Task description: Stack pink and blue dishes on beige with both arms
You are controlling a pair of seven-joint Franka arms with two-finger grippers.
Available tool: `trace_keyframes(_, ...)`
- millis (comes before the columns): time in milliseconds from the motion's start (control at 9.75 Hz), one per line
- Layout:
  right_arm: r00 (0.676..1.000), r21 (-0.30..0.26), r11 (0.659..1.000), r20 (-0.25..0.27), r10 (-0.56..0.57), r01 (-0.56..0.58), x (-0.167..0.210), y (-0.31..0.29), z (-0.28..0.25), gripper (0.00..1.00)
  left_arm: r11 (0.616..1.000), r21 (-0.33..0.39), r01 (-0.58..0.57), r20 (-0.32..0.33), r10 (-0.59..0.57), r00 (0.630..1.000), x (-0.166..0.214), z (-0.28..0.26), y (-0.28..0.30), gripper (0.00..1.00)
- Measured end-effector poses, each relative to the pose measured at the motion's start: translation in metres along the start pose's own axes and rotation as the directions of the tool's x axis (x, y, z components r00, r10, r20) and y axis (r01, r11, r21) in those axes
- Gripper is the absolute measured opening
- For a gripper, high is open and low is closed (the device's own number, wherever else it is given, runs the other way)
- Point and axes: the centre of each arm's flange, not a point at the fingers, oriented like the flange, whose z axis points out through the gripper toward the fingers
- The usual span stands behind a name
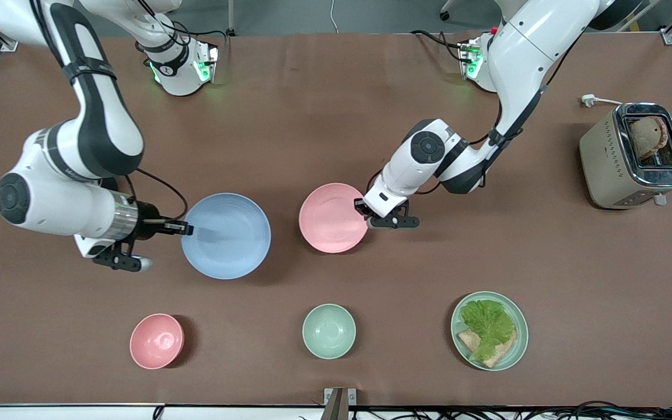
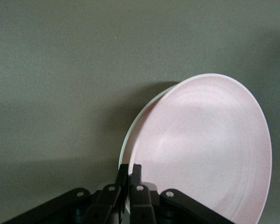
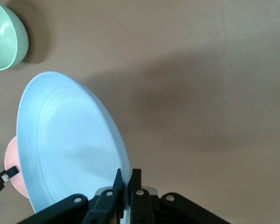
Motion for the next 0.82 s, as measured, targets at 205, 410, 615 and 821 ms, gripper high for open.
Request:
trace_keyframes(205,1.0,0.0,1.0,-0.006,-0.003,0.003,-0.003,-0.009,0.004,0.08,1.0,0.016,0.002,0.007,-0.003,1.0,-0.006,0.005,-0.004,0.11)
trace_keyframes(410,1.0,-0.004,1.0,0.008,-0.004,0.004,-0.007,-0.011,0.012,0.08,1.0,0.011,0.007,-0.015,-0.006,1.0,0.001,-0.004,-0.004,0.3)
trace_keyframes(615,0.999,-0.005,1.0,0.037,-0.004,0.005,-0.02,-0.028,0.03,0.08,1.0,0.013,-0.003,-0.063,0.004,0.998,0.011,-0.035,0.002,0.58)
trace_keyframes(821,0.999,0.016,1.0,0.034,-0.008,0.007,-0.042,-0.066,0.058,0.08,0.99,0.14,0.009,-0.105,0.006,0.994,0.032,-0.097,-0.012,0.86)
